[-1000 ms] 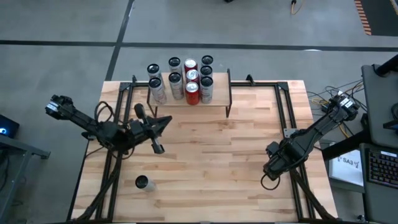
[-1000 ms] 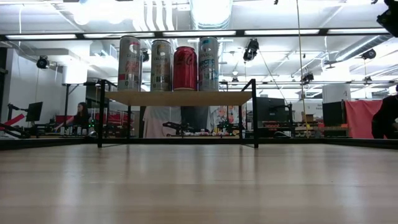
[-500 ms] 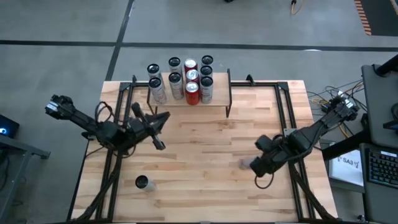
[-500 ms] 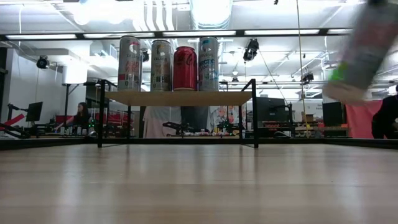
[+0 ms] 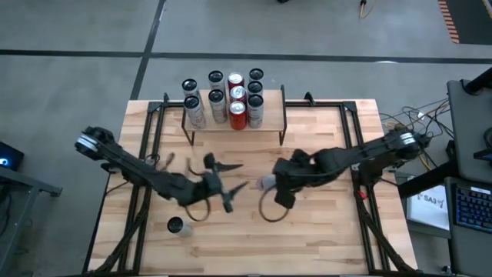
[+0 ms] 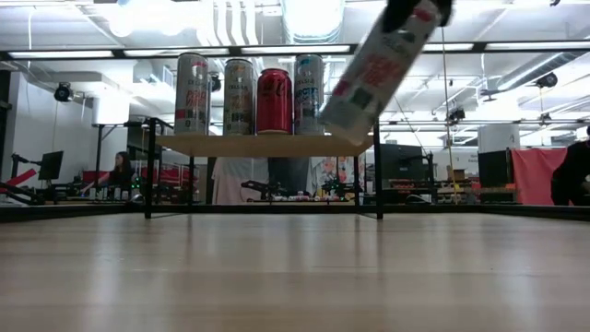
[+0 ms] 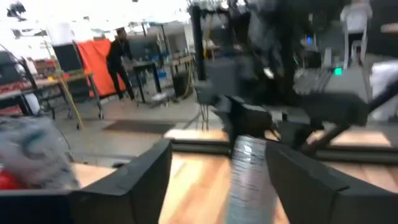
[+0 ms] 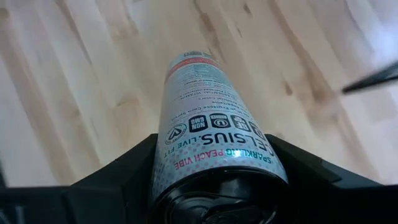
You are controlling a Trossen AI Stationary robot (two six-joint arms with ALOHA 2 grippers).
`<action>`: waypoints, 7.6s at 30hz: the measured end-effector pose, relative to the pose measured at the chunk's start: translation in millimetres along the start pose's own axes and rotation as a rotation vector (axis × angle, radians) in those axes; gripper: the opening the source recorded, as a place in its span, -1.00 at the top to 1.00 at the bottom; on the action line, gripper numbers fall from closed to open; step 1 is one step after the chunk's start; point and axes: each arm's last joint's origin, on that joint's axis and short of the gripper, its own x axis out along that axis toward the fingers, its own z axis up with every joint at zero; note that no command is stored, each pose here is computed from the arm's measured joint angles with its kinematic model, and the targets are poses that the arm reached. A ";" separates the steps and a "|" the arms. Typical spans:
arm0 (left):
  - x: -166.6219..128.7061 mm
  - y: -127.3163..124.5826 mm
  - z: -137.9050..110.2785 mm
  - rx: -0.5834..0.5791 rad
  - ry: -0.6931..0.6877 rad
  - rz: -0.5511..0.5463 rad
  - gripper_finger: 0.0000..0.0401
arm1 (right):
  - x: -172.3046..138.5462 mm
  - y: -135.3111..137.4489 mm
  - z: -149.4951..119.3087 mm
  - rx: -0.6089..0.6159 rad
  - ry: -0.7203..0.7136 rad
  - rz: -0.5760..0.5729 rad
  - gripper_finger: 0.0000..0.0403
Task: Place canned beverage on shelf
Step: Put the white soda can aligned with the other white soda cans on the shelf, then adjust the white soda can
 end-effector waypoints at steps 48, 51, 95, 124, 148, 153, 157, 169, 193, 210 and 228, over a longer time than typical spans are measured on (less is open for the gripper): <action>58.9 -53.4 -54.9 0.164 0.311 0.292 -0.01 | -13.1 21.5 58.4 -0.046 -0.054 0.014 -0.59; 58.9 -53.4 -54.6 0.150 0.309 0.290 -0.01 | -13.1 21.5 58.1 -0.058 -0.051 0.015 -0.61; 16.3 18.0 -21.9 0.303 0.453 0.453 -0.16 | -72.6 -24.8 74.1 -0.055 -0.361 -0.102 -0.73; -65.4 166.2 -60.2 -0.123 0.059 0.547 -0.16 | -87.5 -99.0 40.3 -0.042 -0.436 -0.158 -0.62; -46.7 191.9 -68.4 -0.214 0.023 0.728 -0.16 | -81.7 -99.3 38.6 -0.049 -0.447 -0.166 -0.62; -42.4 193.1 -70.2 -0.232 0.008 0.741 -0.16 | -79.2 -98.9 38.6 -0.052 -0.449 -0.166 -0.62; -37.6 192.0 -73.3 -0.233 0.005 0.745 -0.16 | -78.0 -98.9 38.4 -0.052 -0.446 -0.167 -0.62; -29.8 191.3 -82.3 -0.205 0.029 0.798 -0.29 | -77.5 -98.8 38.6 -0.049 -0.448 -0.167 -0.62; -29.1 192.3 -78.5 -0.174 0.030 0.815 -0.50 | -77.8 -98.5 39.2 -0.047 -0.455 -0.164 -0.62; -29.1 189.8 -38.5 -0.113 -0.005 0.829 -0.61 | -79.2 -98.9 38.6 -0.050 -0.458 -0.163 -0.62; -27.9 185.5 84.8 0.086 0.180 0.730 -0.53 | -97.6 -105.1 25.2 -0.043 -0.453 -0.097 -0.62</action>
